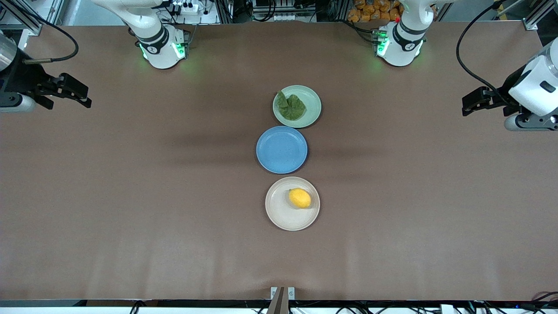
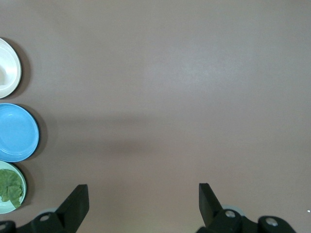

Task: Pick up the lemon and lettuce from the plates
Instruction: 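Move both grippers inward from the rest pose toward the plates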

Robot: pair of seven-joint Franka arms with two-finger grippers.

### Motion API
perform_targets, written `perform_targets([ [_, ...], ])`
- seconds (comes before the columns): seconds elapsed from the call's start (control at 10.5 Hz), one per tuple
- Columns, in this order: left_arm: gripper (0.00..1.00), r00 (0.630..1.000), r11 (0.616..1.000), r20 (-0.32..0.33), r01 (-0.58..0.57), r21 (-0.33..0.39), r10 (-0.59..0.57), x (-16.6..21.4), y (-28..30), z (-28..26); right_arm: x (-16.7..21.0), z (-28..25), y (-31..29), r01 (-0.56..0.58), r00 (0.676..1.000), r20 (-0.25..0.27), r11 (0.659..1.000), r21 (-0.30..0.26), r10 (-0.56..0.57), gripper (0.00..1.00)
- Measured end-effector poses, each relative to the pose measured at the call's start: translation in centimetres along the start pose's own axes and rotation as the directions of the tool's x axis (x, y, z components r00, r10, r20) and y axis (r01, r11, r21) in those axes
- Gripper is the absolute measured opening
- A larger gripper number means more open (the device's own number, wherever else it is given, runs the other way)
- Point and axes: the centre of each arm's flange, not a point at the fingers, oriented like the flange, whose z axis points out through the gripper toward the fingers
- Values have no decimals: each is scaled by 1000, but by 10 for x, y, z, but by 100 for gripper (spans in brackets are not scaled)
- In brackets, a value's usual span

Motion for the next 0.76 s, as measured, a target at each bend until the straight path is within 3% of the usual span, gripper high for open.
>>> perform_targets([
  [0.76, 100, 1000, 1000, -1, 7, 0, -7, 0, 2, 0, -1, 2, 0, 1, 1000, 12, 1000, -1, -1, 100],
])
